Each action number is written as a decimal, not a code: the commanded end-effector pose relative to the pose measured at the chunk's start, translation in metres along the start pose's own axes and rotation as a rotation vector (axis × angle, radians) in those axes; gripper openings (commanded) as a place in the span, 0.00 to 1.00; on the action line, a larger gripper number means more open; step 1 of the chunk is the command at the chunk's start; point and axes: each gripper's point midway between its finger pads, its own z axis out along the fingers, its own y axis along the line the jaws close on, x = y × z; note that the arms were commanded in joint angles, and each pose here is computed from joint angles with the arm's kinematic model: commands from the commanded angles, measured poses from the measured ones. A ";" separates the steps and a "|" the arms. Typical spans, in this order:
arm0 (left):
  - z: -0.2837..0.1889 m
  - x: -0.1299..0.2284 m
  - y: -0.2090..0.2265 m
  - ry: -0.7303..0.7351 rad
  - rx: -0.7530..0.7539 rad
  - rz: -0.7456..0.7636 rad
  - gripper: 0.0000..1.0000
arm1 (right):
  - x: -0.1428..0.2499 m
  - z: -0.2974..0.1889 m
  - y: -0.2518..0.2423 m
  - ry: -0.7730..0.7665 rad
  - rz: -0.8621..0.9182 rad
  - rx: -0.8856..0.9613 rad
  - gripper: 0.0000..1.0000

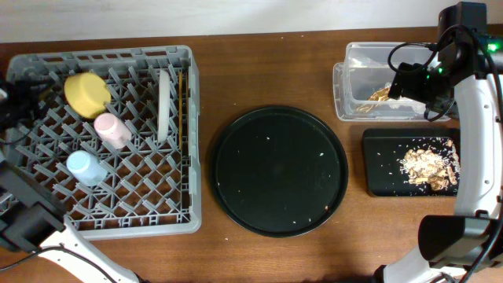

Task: Sort waste into correct bins and load items into the dishwasher rack
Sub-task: 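Lower the yellow bowl into the rack's back-left corner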

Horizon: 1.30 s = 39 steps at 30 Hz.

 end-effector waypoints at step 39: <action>-0.017 0.007 0.022 -0.217 -1.054 0.423 0.00 | -0.003 -0.007 -0.001 -0.020 -0.001 -0.007 0.99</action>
